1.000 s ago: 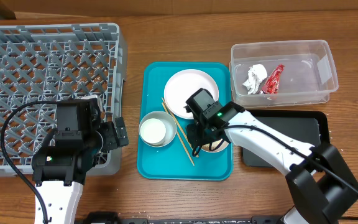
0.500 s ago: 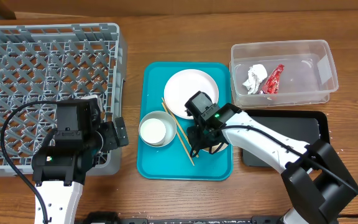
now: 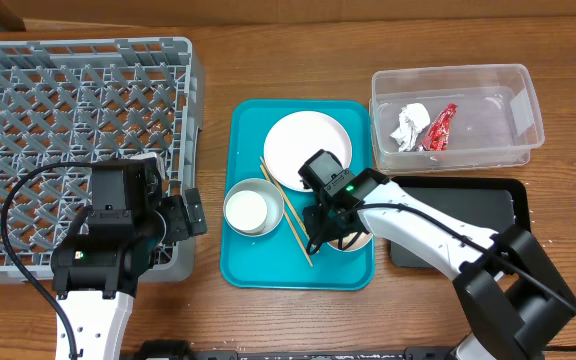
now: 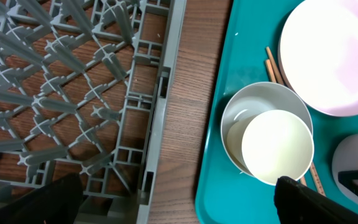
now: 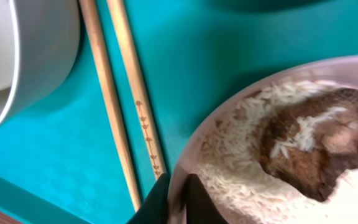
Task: Sort waste into correct bins and load items into the dishwasher
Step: 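Grasp the rim of the pink bowl with rice using the right gripper, then tip the pink bowl over the black tray to dump rice and scraps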
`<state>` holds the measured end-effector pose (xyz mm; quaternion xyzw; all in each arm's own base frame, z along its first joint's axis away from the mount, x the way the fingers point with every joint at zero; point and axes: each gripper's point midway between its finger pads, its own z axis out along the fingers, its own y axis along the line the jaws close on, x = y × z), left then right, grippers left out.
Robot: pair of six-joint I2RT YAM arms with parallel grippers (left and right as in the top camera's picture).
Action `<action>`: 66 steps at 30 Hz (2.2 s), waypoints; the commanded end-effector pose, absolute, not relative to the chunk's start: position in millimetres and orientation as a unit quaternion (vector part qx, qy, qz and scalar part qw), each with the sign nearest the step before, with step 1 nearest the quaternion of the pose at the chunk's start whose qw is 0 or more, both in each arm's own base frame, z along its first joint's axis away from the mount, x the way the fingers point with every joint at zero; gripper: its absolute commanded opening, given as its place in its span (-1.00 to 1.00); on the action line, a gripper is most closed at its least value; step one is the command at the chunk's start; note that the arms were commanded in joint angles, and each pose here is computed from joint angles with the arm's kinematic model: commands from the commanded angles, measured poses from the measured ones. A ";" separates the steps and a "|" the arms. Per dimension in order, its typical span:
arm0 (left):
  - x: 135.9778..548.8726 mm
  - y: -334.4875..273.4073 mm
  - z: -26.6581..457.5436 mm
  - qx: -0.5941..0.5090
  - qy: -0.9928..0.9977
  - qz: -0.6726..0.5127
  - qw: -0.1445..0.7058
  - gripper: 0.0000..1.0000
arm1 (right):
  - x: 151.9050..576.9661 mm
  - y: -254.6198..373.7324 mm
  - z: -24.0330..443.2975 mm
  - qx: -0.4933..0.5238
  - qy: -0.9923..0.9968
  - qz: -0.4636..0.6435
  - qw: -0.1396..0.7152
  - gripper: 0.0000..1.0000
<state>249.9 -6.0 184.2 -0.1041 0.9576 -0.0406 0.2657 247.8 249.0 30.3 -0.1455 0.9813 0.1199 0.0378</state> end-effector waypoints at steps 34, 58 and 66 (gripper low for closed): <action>253.5 -9.7 192.6 -0.106 0.954 -0.050 0.275 0.99 | 309.6 114.4 162.5 0.090 0.903 0.410 0.088 -0.92; 252.7 -11.5 192.2 -0.104 0.955 -0.055 0.273 0.99 | 304.7 49.0 181.3 0.192 0.674 0.705 0.107 -0.92; 252.7 -11.5 192.2 -0.104 0.955 -0.055 0.273 1.00 | 306.6 10.8 181.1 0.249 0.654 0.701 0.137 -0.92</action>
